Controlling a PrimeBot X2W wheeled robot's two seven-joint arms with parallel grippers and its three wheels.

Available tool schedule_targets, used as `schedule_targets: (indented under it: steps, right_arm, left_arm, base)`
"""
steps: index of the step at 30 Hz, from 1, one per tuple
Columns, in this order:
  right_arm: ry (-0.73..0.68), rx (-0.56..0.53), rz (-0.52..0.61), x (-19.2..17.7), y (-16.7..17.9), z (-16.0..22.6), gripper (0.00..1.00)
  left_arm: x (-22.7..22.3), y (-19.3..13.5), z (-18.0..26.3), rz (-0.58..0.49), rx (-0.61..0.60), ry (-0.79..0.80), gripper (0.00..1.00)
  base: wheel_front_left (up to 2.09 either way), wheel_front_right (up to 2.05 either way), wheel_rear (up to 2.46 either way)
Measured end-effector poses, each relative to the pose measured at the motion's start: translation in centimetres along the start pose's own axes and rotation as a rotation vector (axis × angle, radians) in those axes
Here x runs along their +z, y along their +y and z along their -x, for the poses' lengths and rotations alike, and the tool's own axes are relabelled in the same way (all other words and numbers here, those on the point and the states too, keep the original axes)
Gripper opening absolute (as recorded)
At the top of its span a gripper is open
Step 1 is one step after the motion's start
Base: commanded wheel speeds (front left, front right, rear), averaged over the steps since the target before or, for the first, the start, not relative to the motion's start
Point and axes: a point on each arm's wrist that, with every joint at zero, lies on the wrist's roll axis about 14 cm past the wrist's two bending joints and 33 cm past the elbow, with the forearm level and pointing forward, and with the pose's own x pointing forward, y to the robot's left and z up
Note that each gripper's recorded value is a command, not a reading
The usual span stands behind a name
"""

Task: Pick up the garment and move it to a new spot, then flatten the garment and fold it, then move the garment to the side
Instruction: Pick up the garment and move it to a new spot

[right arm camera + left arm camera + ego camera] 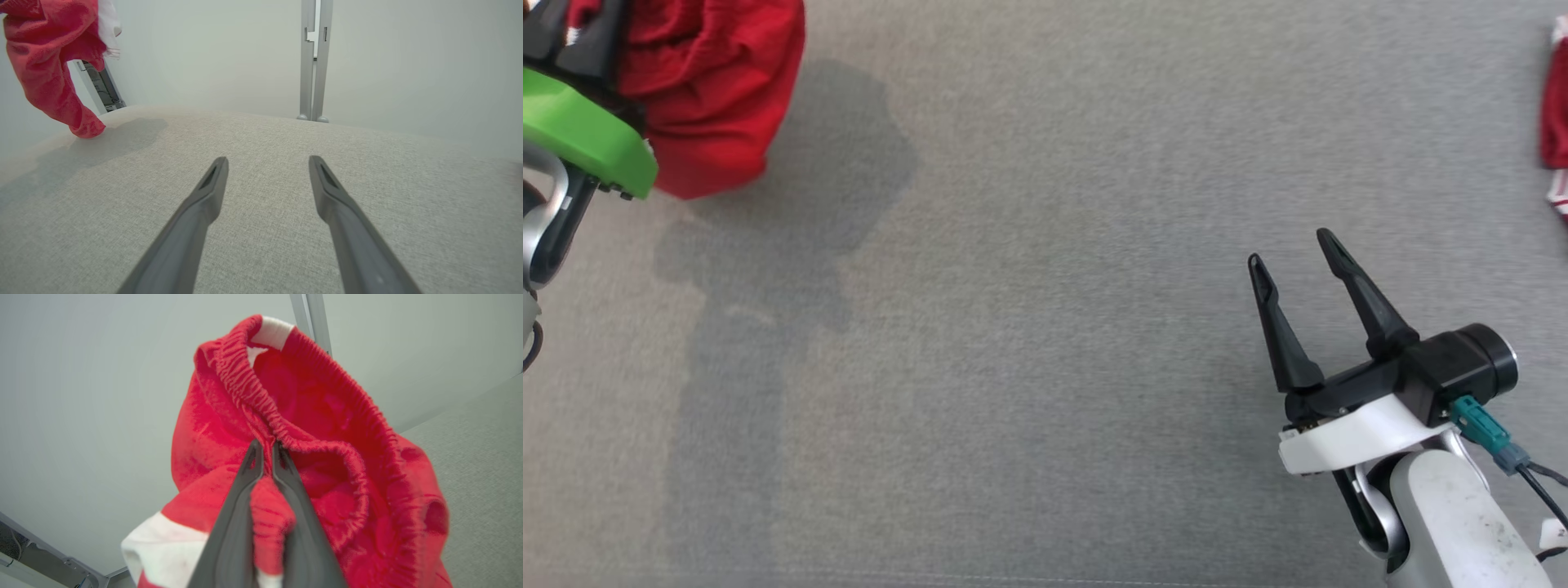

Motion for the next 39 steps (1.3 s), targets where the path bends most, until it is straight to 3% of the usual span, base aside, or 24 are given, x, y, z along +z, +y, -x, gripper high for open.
schedule_targets:
  steps: [9, 11, 18, 22, 27, 29, 33, 34, 35, 36, 39]
  right_arm:
    - [-0.073, -0.165, 0.034, 4.5, -2.9, 5.1, 1.00]
    - [-0.088, -0.226, 0.051, 5.5, -4.1, 7.1, 1.00]
    - [-0.130, -0.376, 0.089, 7.8, -7.0, 11.2, 1.00]
    - [-0.126, -0.434, 0.102, 8.0, -8.3, 12.5, 1.00]
    - [-0.097, -0.468, 0.104, 7.1, -9.5, 12.4, 1.00]
    - [-0.080, -0.467, 0.104, 6.6, -9.7, 12.1, 1.00]
    - [-0.056, -0.442, 0.103, 5.5, -9.7, 10.8, 1.00]
    - [-0.050, -0.434, 0.104, 5.2, -9.7, 10.4, 1.00]
    - [-0.048, -0.430, 0.103, 5.1, -9.7, 10.3, 1.00]
    - [-0.044, -0.416, 0.101, 4.9, -9.5, 9.9, 1.00]
    - [-0.036, -0.385, 0.094, 4.4, -8.8, 9.2, 1.00]
  left_arm:
    - [9.7, -10.5, -2.8, -0.003, -0.287, -0.224, 0.00]
    - [12.5, -15.2, -3.5, 0.019, -0.401, -0.293, 0.00]
    - [16.9, -26.2, -3.7, 0.097, -0.661, -0.421, 0.00]
    - [14.2, -31.0, -3.4, 0.152, -0.767, -0.390, 0.00]
    - [4.7, -35.3, -2.2, 0.168, -0.844, -0.198, 0.00]
    - [1.0, -36.8, -0.7, 0.125, -0.895, -0.125, 0.00]
    - [-2.4, -37.3, 0.9, 0.133, -0.899, -0.062, 0.00]
    - [-2.9, -37.0, 1.1, 0.133, -0.875, -0.058, 0.27]
    - [-3.0, -36.7, 1.2, 0.133, -0.863, -0.060, 0.87]
    - [-2.9, -36.1, 1.2, 0.137, -0.826, -0.069, 1.00]
    - [-2.3, -34.2, 1.5, 0.170, -0.712, -0.096, 1.00]
  base:
    - [0.00, 0.00, 0.00]
    - [0.00, 0.00, 0.00]
    - [0.00, 0.00, 0.00]
    - [0.00, 0.00, 0.00]
    - [0.00, 0.00, 0.00]
    - [0.00, 0.00, 0.00]
    - [0.00, 0.00, 0.00]
    - [0.00, 0.00, 0.00]
    - [0.00, 0.00, 0.00]
    - [0.00, 0.00, 0.00]
    - [0.00, 0.00, 0.00]
